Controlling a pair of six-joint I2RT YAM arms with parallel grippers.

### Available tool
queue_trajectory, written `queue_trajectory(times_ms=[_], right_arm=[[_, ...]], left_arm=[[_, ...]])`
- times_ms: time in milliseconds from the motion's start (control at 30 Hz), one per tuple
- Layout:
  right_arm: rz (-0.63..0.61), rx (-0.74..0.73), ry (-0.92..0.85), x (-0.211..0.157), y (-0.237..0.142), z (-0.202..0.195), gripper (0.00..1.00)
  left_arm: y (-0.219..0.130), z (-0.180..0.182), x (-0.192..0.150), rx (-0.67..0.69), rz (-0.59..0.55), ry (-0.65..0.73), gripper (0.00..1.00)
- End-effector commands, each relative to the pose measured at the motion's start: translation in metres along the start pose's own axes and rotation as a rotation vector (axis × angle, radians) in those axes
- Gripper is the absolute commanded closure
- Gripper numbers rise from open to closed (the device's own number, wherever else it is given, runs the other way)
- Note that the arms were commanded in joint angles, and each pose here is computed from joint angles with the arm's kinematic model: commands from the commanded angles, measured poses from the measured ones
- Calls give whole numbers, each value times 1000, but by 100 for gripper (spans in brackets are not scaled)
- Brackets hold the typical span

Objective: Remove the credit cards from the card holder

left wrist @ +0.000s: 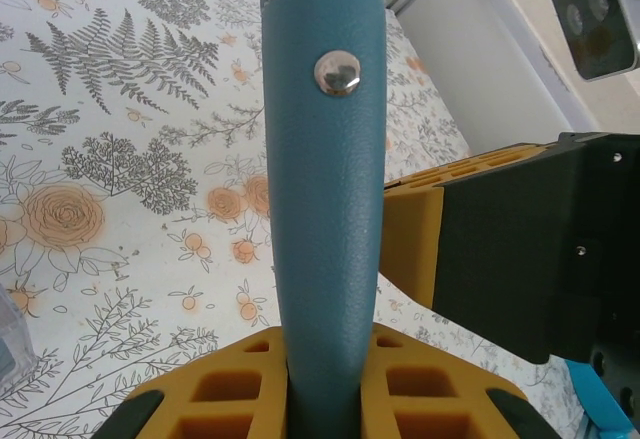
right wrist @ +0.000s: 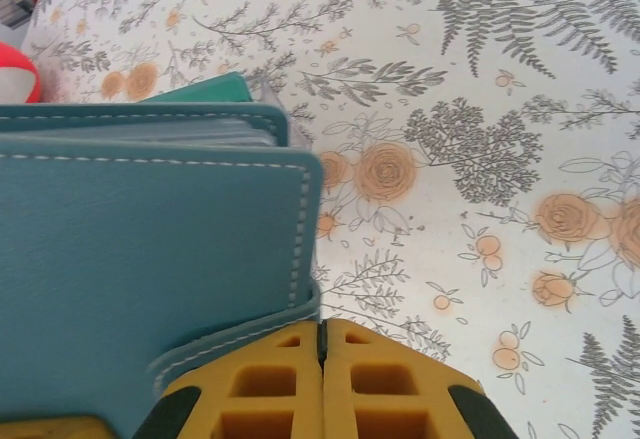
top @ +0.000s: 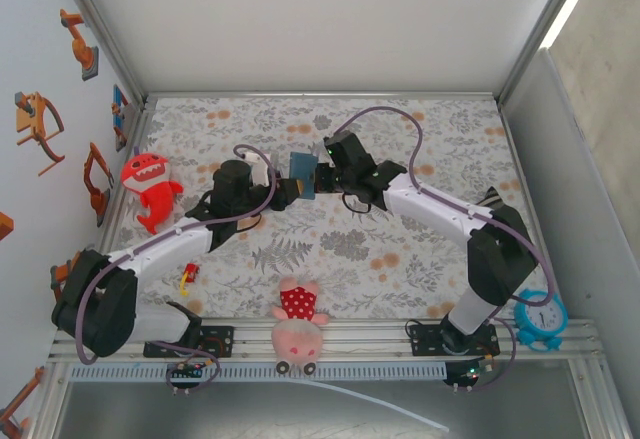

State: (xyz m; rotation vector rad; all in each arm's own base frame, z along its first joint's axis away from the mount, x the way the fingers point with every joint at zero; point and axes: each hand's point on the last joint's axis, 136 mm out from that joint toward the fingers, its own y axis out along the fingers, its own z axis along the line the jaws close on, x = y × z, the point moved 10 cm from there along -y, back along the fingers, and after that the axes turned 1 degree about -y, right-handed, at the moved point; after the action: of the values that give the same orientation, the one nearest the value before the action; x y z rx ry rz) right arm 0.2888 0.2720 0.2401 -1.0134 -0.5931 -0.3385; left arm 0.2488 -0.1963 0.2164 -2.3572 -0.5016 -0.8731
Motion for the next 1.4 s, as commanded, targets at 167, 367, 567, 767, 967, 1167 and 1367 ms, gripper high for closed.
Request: queue_trajectory(times_ms=[167, 367, 567, 767, 967, 1167, 1367], right_arm=[[-17, -14, -25, 3, -13, 0, 100], [-45, 46, -28, 9, -28, 7, 98], [-52, 128, -17, 11, -30, 14, 83], [-22, 173, -16, 12, -21, 20, 73], [1, 203, -17, 11, -12, 23, 69], [18, 234, -22, 8, -6, 24, 59], [27, 187, -21, 5, -2, 18, 64]], left_arm=[[-5, -13, 10, -59, -43, 38, 100], [-3, -11, 10, -45, -42, 38, 100], [-2, -11, 10, -52, -37, 39, 100], [-1, -11, 10, -54, -30, 41, 100], [-1, -11, 10, -60, -29, 42, 100], [0, -12, 9, -70, -23, 42, 100], [-3, -15, 10, -97, -31, 51, 100]])
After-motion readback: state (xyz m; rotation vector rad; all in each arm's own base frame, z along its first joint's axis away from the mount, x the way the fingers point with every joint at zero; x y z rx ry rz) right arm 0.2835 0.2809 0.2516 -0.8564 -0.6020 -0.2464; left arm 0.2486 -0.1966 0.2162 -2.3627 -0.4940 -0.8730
